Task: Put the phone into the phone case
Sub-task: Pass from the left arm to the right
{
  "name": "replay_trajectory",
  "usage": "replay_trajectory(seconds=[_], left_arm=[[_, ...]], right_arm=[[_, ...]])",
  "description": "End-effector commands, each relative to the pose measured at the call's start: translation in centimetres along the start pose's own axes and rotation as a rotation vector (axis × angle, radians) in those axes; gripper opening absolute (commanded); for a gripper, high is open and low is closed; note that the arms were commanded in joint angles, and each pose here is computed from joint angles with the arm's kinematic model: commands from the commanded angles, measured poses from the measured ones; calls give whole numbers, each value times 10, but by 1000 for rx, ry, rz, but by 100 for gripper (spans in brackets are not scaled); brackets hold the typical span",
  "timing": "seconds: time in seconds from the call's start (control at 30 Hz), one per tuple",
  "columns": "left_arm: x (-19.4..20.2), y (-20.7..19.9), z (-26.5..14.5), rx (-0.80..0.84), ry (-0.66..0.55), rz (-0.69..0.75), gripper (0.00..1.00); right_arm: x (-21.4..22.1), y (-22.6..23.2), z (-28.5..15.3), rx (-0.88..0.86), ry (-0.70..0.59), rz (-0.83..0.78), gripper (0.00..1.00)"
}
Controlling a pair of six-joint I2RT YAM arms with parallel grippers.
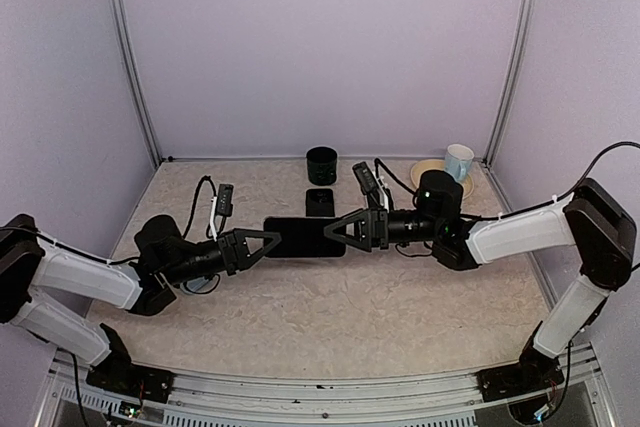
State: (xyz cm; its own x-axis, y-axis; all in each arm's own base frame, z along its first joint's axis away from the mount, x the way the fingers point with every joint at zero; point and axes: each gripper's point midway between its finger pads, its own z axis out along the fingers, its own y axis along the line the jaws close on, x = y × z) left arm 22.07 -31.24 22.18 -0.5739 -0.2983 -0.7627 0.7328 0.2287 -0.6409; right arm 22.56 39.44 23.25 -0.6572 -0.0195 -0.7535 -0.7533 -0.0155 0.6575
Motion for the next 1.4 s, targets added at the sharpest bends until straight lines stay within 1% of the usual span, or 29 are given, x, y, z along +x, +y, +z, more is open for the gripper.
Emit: replay_trajectory(seconds=[0.0,0.27,0.53,0.87,1.07,1.3,1.37], left_arm=[[-17,-19,1,75,-69,36,0],[-23,-20,-4,62,-99,51,0],[-19,-16,-2,53,-83,45,0],[-16,-14,-2,50,-76,36,0],[-14,-10,-1,33,-72,30,0],[-13,-7,-1,19,-67,28,0],[-13,-6,-1,15,-67,26,0]], right_arm=[[-5,16,10,-85,1,-16,82],[2,22,16,-118,15,-10,81],[8,25,23,-154,40,9,74],[11,24,27,-150,53,7,65],[12,19,29,-133,59,11,54],[12,15,30,-112,61,6,35],[12,15,30,-112,64,8,28]])
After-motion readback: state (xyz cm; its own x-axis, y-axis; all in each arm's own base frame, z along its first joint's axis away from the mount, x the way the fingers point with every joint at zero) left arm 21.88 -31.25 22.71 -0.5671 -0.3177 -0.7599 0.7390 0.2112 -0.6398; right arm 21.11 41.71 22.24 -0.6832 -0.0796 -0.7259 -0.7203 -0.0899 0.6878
